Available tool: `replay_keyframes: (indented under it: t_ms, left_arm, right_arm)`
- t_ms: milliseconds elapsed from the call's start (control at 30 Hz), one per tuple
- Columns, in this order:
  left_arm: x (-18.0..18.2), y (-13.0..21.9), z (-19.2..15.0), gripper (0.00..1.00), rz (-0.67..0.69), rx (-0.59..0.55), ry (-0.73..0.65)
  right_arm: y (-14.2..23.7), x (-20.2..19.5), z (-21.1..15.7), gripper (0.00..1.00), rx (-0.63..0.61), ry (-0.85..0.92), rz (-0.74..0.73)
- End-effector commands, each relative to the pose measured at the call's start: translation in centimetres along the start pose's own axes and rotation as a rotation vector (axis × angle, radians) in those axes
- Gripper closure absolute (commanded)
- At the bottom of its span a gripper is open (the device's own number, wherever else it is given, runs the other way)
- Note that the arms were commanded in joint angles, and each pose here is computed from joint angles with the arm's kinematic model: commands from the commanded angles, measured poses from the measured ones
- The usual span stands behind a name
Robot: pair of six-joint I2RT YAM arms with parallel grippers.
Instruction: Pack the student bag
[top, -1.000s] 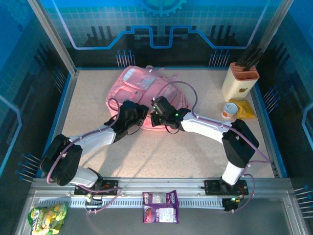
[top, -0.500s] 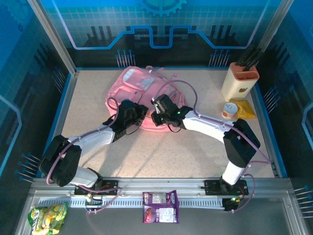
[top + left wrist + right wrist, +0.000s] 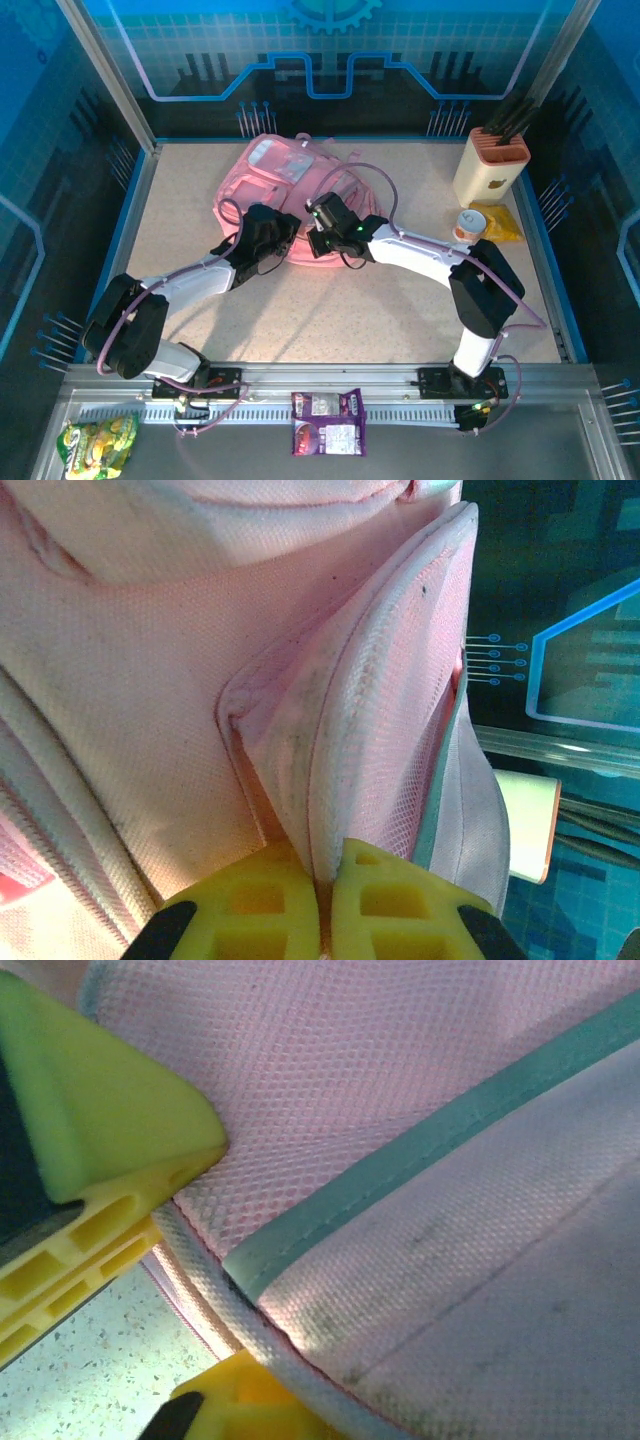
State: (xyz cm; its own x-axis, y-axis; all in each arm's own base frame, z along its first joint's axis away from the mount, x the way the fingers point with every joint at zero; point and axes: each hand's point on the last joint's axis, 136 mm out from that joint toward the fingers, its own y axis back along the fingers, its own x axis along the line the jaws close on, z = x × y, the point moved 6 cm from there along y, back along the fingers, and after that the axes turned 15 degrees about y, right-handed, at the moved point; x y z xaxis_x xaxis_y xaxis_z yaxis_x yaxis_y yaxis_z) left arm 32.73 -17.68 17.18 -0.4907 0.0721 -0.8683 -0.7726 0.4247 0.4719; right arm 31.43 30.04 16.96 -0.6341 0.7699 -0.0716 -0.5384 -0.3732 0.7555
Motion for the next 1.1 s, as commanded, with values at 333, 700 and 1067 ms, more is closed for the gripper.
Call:
replay_keyframes:
  t_ms: [333, 700, 1067]
  left_arm:
    - [-2.0, 1.6, 2.1, 1.00, 0.056, 0.071, -0.211]
    - [-5.4, 1.1, 4.2, 1.00, 0.031, 0.150, -0.419]
    - [-8.0, 0.0, 6.8, 0.60, -0.111, 0.267, -0.461]
  right_arm:
    - [4.0, -6.0, -3.6, 1.00, 0.058, 0.054, -0.143]
    - [5.5, -2.3, -4.1, 1.00, 0.035, 0.171, 0.069]
    - [3.1, 5.7, -0.9, 1.00, -0.055, 0.108, 0.212]
